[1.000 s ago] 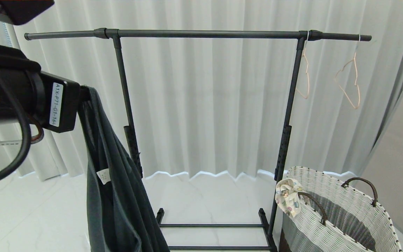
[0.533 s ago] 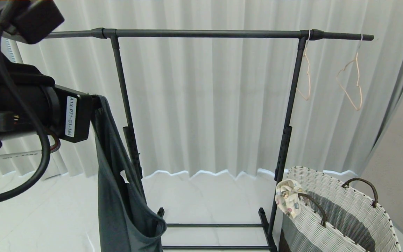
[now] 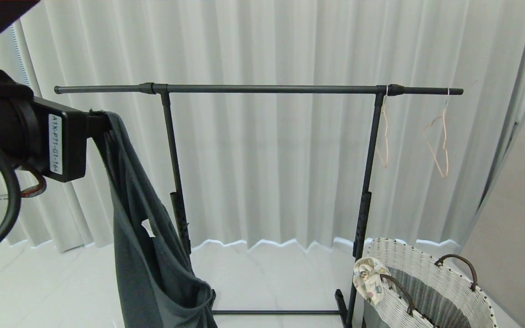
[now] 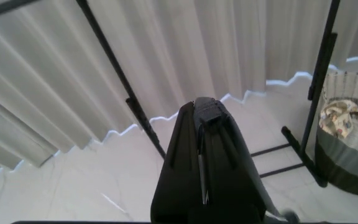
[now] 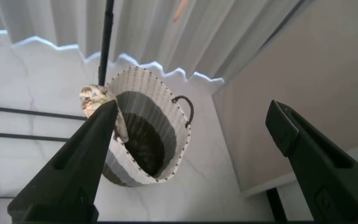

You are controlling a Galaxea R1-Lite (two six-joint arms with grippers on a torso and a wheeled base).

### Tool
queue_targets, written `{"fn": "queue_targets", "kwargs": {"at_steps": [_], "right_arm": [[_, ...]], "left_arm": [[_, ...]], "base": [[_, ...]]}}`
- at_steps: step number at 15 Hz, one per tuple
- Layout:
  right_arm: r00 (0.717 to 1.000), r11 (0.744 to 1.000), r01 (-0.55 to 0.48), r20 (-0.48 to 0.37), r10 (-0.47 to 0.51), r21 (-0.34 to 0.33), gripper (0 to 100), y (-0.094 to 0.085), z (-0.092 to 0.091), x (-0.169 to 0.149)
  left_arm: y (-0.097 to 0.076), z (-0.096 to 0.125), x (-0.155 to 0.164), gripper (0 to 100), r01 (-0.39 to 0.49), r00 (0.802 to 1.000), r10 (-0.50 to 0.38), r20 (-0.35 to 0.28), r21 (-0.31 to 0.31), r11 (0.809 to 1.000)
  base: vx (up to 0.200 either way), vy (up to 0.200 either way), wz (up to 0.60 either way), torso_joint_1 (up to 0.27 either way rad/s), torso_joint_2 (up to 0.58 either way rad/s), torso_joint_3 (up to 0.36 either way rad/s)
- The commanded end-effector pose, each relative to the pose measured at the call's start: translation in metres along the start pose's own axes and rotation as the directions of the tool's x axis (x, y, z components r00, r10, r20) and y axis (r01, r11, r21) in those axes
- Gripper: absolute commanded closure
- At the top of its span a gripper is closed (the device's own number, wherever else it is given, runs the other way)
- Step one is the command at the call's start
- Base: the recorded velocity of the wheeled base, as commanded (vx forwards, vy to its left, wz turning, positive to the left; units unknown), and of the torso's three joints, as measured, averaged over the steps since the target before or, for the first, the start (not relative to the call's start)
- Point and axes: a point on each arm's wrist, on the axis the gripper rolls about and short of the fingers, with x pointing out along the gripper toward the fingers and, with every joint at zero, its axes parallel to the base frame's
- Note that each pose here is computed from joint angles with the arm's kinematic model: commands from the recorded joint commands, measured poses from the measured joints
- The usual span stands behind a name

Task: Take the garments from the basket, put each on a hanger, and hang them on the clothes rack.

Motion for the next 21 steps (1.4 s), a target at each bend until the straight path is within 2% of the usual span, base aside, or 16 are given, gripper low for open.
{"fn": "queue_targets", "kwargs": {"at_steps": [1,7,12,16,21], "right_arm": [[1.000,1.000,-0.002,-0.002,0.002,-0.001,0,0.0003,0.0000,0.0010],[1.000,1.000,-0.004,0.000,0.004,-0.002,0,0.0004,0.0002,0.0009],[1.000,1.000,-0.005,-0.009,0.005,-0.005,0,0.0012,-0.0017,0.0023],[1.000,1.000,-0.006,-0.016,0.006,-0.006,0,0.0019,-0.0032,0.0034],[1.000,1.000,-0.007,-0.018,0.007,-0.008,0,0.0020,-0.0035,0.0036]], "left_arm": [[0.0019,-0.0006,-0.0038,100,0.000,1.000,0.000,0.008,0.007,1.000],[0.0038,0.0010,-0.0065,100,-0.004,1.000,0.003,0.019,0.022,1.000],[0.0033,0.0055,-0.0034,100,-0.013,0.998,0.012,0.059,0.021,1.000],[0.0042,0.0059,-0.0051,100,-0.017,0.998,0.012,0.064,0.065,0.998],[0.0034,0.0058,-0.0036,100,-0.016,0.998,0.012,0.060,0.067,0.998]], "base": [[0.000,0.000,0.00,0.373,-0.50,-0.242],[0.000,0.000,0.00,0.300,-0.49,-0.251],[0.000,0.000,0.00,0.267,-0.52,-0.260],[0.000,0.000,0.00,0.078,-0.16,-0.078],[0.000,-0.200,0.00,0.008,-0.01,-0.003]]}}
